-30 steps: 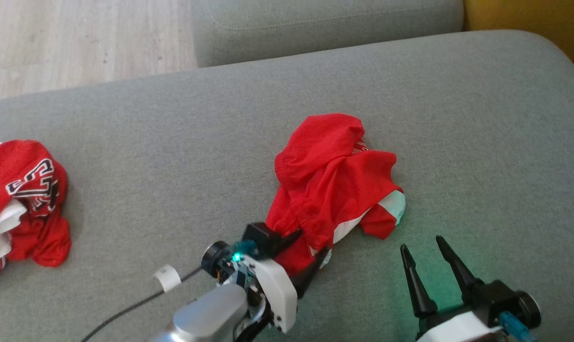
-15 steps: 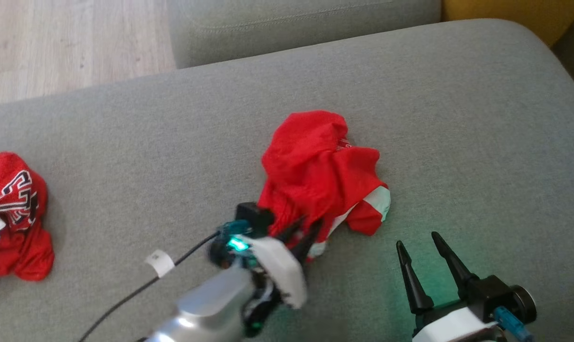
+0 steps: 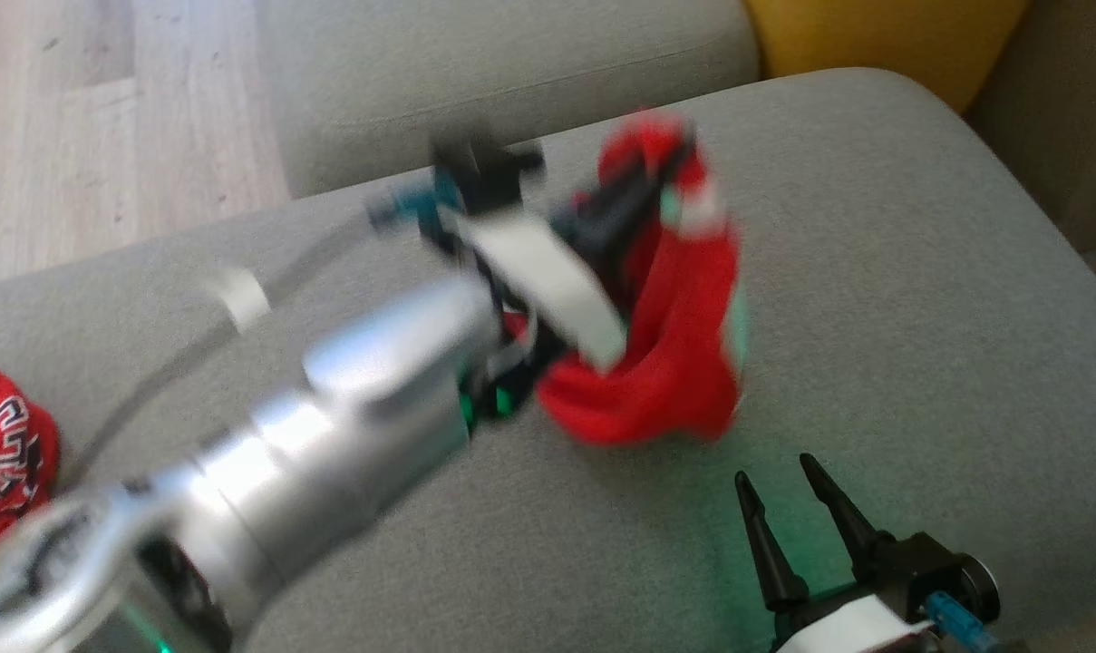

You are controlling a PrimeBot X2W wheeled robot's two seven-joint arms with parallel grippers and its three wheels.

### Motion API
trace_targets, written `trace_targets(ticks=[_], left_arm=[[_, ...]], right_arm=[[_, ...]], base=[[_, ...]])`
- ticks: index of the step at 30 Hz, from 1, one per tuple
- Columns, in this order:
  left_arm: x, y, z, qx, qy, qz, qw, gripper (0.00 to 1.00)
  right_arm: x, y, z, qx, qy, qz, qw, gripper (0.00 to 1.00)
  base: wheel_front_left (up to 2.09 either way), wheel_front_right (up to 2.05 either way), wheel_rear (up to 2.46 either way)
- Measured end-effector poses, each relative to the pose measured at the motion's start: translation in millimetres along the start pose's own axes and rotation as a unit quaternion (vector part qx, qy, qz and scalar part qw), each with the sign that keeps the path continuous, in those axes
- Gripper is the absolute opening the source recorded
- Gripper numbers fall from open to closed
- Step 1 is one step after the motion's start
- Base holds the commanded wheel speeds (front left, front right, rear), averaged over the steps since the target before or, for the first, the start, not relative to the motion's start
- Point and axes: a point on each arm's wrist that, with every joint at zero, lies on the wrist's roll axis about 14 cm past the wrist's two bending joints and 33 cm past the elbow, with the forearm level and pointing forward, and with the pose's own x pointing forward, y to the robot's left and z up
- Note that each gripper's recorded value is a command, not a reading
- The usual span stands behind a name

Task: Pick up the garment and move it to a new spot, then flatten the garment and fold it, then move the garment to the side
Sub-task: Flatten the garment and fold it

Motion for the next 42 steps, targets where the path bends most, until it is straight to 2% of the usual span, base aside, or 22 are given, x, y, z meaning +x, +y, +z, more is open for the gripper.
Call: trace_targets(ticks=[3, 6, 8, 10, 11, 14, 16, 18, 19, 20, 21, 24, 28, 32, 35, 36, 37, 39, 42], left_arm=[[12.2, -2.4, 52.5, 0.019, -0.048, -0.010, 0.999, 0.00], [4.2, 14.8, 63.6, 0.025, -0.033, 0.008, 0.999, 0.00], [-13.7, 32.8, 36.7, -0.005, 0.013, 0.033, 0.999, 0.00], [-46.0, 51.4, -17.4, -0.053, 0.089, 0.067, 0.992, 0.00], [-67.1, 58.5, -49.4, -0.083, 0.129, 0.087, 0.984, 0.00], [-138.7, 66.9, -135.0, -0.172, 0.226, 0.148, 0.947, 0.00], [-170.5, 71.0, -160.9, -0.198, 0.241, 0.181, 0.933, 0.00], [-182.0, 82.2, -161.0, -0.203, 0.220, 0.209, 0.931, 0.00], [-181.2, 88.4, -153.7, -0.201, 0.201, 0.218, 0.934, 0.13], [-178.3, 94.5, -143.9, -0.199, 0.178, 0.225, 0.937, 0.50], [-178.3, 94.5, -143.9, -0.199, 0.178, 0.225, 0.937, 1.00], [-171.0, 116.2, -104.4, -0.190, 0.087, 0.249, 0.946, 1.00], [-187.6, 143.7, -67.4, -0.161, 0.000, 0.293, 0.943, 1.00], [-214.8, 151.0, -69.8, -0.071, 0.025, 0.329, 0.941, 1.00], [-216.9, 131.8, -93.0, -0.030, 0.060, 0.324, 0.944, 1.00], [-216.3, 122.4, -105.6, -0.029, 0.072, 0.321, 0.944, 1.00], [-214.0, 101.9, -131.8, -0.054, 0.086, 0.317, 0.943, 1.00], [-209.4, 79.5, -156.5, -0.092, 0.098, 0.309, 0.942, 1.00], [-208.1, 67.8, -180.2, -0.129, 0.111, 0.320, 0.932, 1.00]], right_arm=[[-3.5, -3.5, 2.1, 0.001, -0.005, -0.007, 1.000, 1.00], [-3.9, -3.4, 2.5, 0.001, -0.006, -0.007, 1.000, 1.00], [-4.7, -3.5, 1.7, 0.002, -0.005, -0.008, 1.000, 1.00], [-5.6, -4.5, -0.6, 0.003, -0.001, -0.009, 1.000, 1.00], [-5.7, -6.1, -1.6, 0.003, 0.001, -0.011, 1.000, 1.00], [-3.6, -8.9, -3.4, 0.002, 0.005, -0.013, 1.000, 1.00], [1.0, -7.5, -2.0, -0.001, 0.005, -0.008, 1.000, 1.00], [7.4, -2.9, -1.2, -0.006, 0.005, 0.003, 1.000, 1.00], [10.2, -0.8, -1.7, -0.009, 0.007, 0.008, 1.000, 1.00], [13.1, 1.4, -2.3, -0.012, 0.009, 0.013, 1.000, 1.00], [13.1, 1.4, -2.3, -0.012, 0.009, 0.013, 1.000, 1.00], [22.4, 9.3, -3.3, -0.017, 0.013, 0.030, 0.999, 1.00], [34.5, 15.5, 0.7, -0.020, 0.008, 0.044, 0.999, 1.00], [39.0, 21.2, 0.7, -0.023, 0.008, 0.055, 0.998, 1.00], [40.8, 24.3, -0.5, -0.025, 0.010, 0.061, 0.998, 1.00], [41.0, 24.8, -1.0, -0.025, 0.011, 0.061, 0.998, 1.00], [41.3, 25.3, -1.4, -0.025, 0.012, 0.062, 0.998, 1.00], [41.0, 25.3, -1.3, -0.025, 0.012, 0.062, 0.998, 1.00], [39.9, 25.0, -2.1, -0.028, 0.013, 0.062, 0.998, 1.00]], base=[[0.00, 0.00, 0.00], [0.00, 0.00, 0.00], [0.00, 0.00, 0.00], [0.00, 0.00, 0.00], [0.00, 0.00, 0.00], [0.00, 0.00, 0.00], [0.00, 0.00, 0.00], [0.00, 0.00, 0.00], [0.00, 0.00, 0.00], [0.00, 0.00, 0.00], [0.00, 0.00, 0.00], [0.00, 0.00, 0.00], [0.00, 0.00, 0.00], [0.00, 0.00, 0.00], [0.00, 0.00, 0.00], [0.00, 0.00, 0.00], [0.00, 0.00, 0.00], [0.00, 0.00, 0.00], [0.00, 0.00, 0.00]])
